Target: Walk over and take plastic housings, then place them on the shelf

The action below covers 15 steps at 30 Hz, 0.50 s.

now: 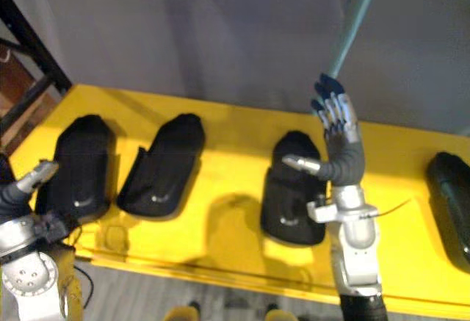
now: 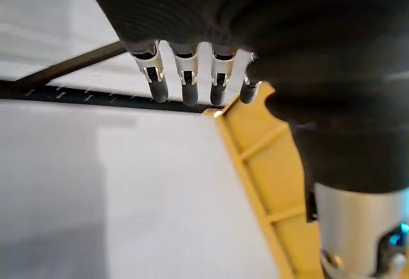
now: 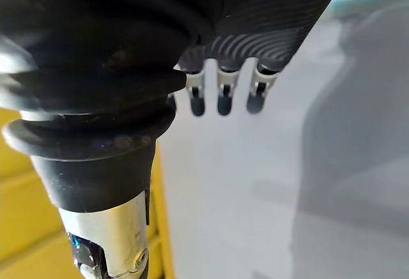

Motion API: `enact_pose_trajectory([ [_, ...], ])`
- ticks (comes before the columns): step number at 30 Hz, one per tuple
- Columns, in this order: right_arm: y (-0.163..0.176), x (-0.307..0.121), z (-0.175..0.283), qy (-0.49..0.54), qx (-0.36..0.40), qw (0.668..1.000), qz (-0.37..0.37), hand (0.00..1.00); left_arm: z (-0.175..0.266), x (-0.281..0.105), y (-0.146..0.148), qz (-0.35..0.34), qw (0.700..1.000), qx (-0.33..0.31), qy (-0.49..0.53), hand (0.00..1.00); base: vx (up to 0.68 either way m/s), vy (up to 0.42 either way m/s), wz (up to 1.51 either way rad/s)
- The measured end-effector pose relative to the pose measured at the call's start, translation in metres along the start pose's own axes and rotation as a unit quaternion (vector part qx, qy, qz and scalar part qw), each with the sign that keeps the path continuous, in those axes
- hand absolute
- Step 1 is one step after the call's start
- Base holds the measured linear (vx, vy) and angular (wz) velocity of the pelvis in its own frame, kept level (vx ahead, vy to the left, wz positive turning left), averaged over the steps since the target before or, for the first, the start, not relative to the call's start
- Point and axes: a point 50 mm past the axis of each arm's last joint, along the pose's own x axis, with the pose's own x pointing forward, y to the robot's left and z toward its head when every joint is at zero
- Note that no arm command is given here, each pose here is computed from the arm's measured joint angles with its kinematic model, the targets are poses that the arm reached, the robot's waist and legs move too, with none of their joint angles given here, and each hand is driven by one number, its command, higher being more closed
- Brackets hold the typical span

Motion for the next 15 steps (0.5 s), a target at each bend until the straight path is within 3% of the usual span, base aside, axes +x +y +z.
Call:
enact_pose_trajectory([
  [5, -0.008, -0.012, -0.002, 0.022, -0.004, 0.999, -0.032, 0.0, -0.019, -0.007, 0.001, -0.034, 0.996, 0.008, 0.082, 0.0, -0.02, 0.013, -0.07],
  [9, -0.014, -0.022, -0.003, 0.045, -0.011, 0.998, -0.05, 0.0, -0.03, -0.014, 0.007, -0.026, 0.991, -0.033, 0.128, 0.0, -0.04, 0.011, -0.23],
  [11, -0.023, -0.039, -0.006, 0.081, -0.023, 0.994, -0.075, 0.0, -0.039, -0.019, 0.011, -0.032, 0.98, -0.083, 0.176, 0.0, -0.05, 0.017, -0.37],
  [15, -0.028, -0.042, -0.006, 0.086, -0.029, 0.992, -0.084, 0.0, -0.043, -0.021, 0.01, -0.04, 0.976, -0.087, 0.197, 0.0, 0.0, 0.001, -0.01],
])
